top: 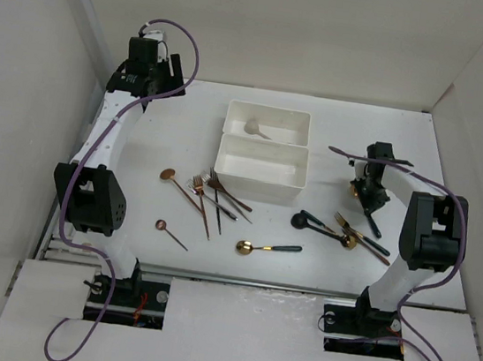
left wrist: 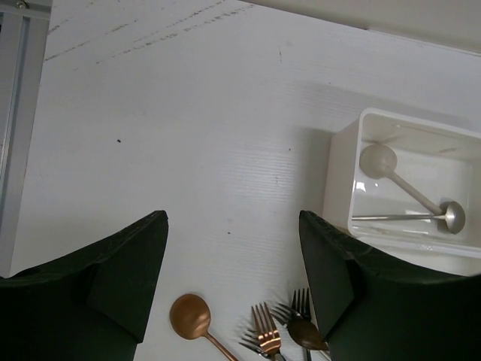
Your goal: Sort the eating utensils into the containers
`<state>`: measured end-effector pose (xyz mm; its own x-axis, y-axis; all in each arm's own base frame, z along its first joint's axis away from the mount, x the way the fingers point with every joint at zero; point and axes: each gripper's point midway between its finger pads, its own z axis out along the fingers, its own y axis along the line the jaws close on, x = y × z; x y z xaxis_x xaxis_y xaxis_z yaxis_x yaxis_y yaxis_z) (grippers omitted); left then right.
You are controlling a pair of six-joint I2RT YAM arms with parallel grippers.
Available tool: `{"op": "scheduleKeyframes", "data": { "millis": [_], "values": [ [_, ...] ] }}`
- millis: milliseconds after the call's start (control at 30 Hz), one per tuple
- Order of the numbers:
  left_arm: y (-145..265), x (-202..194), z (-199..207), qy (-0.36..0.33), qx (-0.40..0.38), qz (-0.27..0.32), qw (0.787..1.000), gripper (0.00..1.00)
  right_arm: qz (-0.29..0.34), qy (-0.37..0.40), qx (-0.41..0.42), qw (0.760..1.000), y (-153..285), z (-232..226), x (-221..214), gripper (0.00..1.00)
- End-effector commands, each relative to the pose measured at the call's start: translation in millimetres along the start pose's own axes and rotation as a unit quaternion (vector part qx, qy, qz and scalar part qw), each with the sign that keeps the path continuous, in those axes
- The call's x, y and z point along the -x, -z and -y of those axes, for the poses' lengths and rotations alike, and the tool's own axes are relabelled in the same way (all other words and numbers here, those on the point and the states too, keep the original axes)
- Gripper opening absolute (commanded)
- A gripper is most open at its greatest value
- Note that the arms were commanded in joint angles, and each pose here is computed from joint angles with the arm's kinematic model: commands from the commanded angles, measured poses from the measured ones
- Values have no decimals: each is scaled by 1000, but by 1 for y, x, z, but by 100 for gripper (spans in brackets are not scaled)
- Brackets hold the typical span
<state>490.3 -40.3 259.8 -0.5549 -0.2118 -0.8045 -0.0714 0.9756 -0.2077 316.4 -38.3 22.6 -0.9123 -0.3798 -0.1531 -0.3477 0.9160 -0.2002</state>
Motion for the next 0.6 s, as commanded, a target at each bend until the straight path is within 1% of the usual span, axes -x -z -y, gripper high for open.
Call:
{"op": "scheduleKeyframes", "data": {
  "millis": [0, 33, 67, 100, 133, 167, 200, 233, 267, 300, 333, 367, 400, 433, 467, 500, 533, 567],
  "values": [
    [18, 9, 1, -3, -6, 20, 1000, 66, 84, -25, -68, 994, 35, 40, 51, 0],
    [12, -5, -3, -7, -1, 0, 1000, 66, 109, -33, -77, 991, 50, 47, 64, 0],
    [11, -12, -4, -2, 1, -10, 1000, 65, 134, -23, -93, 986, 68, 46, 82, 0],
    [9, -18, -5, 6, 3, -17, 1000, 65, 201, -26, -121, 972, 106, 56, 117, 0],
    [5, -31, -11, 20, 6, -33, 999, 63, 235, -11, -139, 962, 127, 56, 137, 0],
    [3, -43, -8, 32, -5, -52, 998, 63, 262, -5, -166, 951, 145, 57, 155, 0],
    [1, -52, -12, 61, -4, -65, 996, 63, 318, 15, -173, 932, 178, 40, 189, 0],
    [-1, -61, -17, 78, -2, -78, 994, 62, 359, 38, -182, 914, 198, 32, 214, 0],
    [-1, -82, -18, 91, -3, -101, 991, 62, 381, 57, -183, 905, 210, 19, 231, 0],
    [1, -90, -20, 104, -8, -112, 988, 62, 405, 91, -169, 894, 220, -13, 252, 0],
    [0, -101, -19, 112, -10, -126, 986, 62, 432, 107, -171, 879, 240, -25, 272, 0],
    [2, -119, -20, 120, -10, -146, 982, 62, 419, 146, -170, 880, 223, -43, 286, 0],
    [6, -129, -18, 123, -19, -160, 979, 62, 419, 170, -168, 876, 219, -59, 297, 0],
    [6, -140, -17, 126, -23, -174, 976, 62, 437, 200, -158, 863, 229, -89, 312, 0],
    [11, -151, -16, 129, -26, -189, 973, 62, 416, 231, -150, 867, 203, -110, 319, 0],
    [12, -180, -20, 135, -23, -223, 965, 62, 410, 258, -155, 861, 198, -123, 323, 0],
    [17, -193, -16, 146, -33, -238, 960, 62, 414, 277, -148, 854, 193, -147, 326, 0],
    [21, -203, -16, 148, -34, -249, 957, 62, 419, 285, -147, 849, 189, -158, 331, 0]
  ]
}}
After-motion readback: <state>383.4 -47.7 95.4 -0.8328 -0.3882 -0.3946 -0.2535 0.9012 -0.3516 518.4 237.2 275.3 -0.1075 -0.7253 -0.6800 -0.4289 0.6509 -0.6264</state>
